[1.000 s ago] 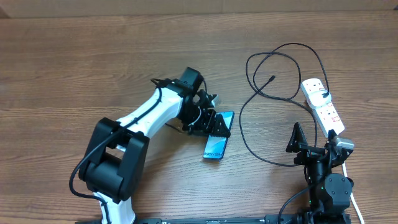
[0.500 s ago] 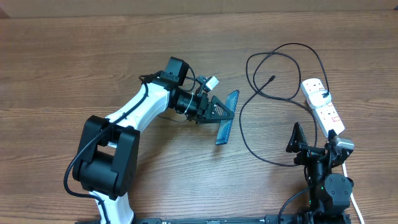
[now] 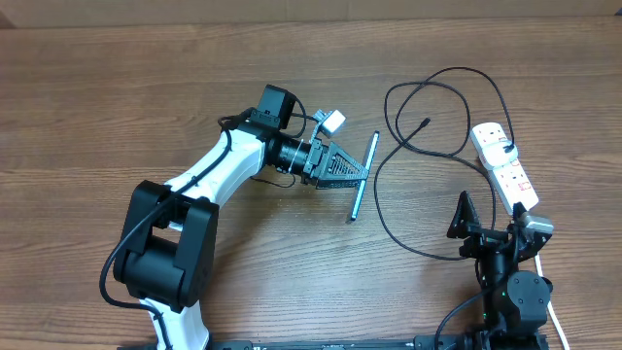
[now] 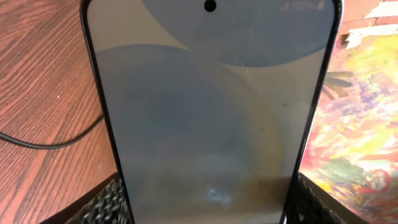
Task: Plug charger to phone and switch on socket
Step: 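Lift the phone with the left gripper and tilt it upright, then move the right gripper toward the phone held by the left gripper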
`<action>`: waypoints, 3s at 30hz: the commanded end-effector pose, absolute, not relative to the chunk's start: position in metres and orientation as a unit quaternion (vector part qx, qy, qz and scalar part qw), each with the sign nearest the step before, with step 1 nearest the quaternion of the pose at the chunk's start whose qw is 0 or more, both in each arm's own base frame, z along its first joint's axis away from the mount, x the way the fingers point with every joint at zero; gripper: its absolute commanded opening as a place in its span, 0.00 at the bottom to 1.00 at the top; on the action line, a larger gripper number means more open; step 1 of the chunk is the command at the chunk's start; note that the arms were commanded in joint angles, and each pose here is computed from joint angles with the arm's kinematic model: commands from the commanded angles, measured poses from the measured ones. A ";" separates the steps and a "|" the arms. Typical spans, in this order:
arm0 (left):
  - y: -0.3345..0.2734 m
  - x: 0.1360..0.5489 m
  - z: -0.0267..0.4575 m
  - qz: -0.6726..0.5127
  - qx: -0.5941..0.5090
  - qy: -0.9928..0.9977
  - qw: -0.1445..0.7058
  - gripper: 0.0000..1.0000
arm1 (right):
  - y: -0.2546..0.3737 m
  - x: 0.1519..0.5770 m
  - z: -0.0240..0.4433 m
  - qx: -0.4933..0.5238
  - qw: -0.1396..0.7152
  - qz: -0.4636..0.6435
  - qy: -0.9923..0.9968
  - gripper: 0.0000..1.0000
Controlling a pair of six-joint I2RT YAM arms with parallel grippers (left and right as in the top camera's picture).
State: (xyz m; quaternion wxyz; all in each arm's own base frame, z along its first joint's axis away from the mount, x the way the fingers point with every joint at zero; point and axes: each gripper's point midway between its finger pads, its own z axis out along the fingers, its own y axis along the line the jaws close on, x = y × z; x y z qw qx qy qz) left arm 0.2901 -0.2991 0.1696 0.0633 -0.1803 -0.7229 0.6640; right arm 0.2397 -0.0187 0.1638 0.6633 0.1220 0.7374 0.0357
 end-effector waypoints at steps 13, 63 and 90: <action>-0.301 0.299 0.189 0.680 -0.124 -0.712 0.123 0.54 | -0.017 0.240 0.164 0.118 0.666 0.038 0.736 1.00; -0.300 0.304 0.202 0.660 0.006 -0.704 0.261 0.46 | 0.103 0.208 0.194 0.067 0.525 0.477 0.701 1.00; -0.299 0.304 0.202 0.660 0.006 -0.705 0.260 0.47 | 0.059 0.189 0.297 0.119 0.471 0.271 0.831 0.99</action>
